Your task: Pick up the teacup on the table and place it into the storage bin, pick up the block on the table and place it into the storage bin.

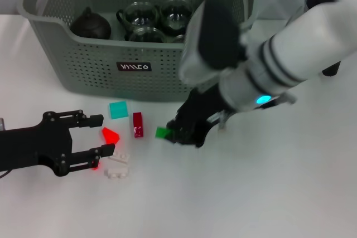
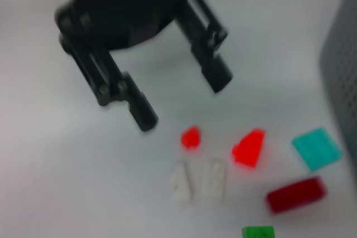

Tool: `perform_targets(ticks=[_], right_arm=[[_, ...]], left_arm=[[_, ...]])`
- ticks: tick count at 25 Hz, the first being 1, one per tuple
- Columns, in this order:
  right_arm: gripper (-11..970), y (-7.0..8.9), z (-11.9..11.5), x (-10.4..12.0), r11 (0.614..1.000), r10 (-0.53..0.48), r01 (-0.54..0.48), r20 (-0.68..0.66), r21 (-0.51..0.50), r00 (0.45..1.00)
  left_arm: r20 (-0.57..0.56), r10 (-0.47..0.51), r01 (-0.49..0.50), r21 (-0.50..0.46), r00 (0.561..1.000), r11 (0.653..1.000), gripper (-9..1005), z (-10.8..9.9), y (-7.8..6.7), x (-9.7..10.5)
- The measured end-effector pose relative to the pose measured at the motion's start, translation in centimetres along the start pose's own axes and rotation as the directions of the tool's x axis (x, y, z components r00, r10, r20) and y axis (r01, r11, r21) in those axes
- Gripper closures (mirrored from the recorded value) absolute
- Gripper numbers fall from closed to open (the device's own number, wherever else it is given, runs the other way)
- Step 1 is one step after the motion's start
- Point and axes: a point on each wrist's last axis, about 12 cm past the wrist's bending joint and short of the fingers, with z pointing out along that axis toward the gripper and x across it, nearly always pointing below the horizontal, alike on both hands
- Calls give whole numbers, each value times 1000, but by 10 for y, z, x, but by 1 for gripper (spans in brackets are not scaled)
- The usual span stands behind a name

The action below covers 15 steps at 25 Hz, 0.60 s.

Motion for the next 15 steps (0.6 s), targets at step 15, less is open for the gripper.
perform_targets(ticks=[15], right_arm=[[763, -33, -138, -58, 972, 26, -84, 257, 218, 966]], left_arm=[[26, 3, -3, 12, 1000, 1000, 347, 1, 0, -4]])
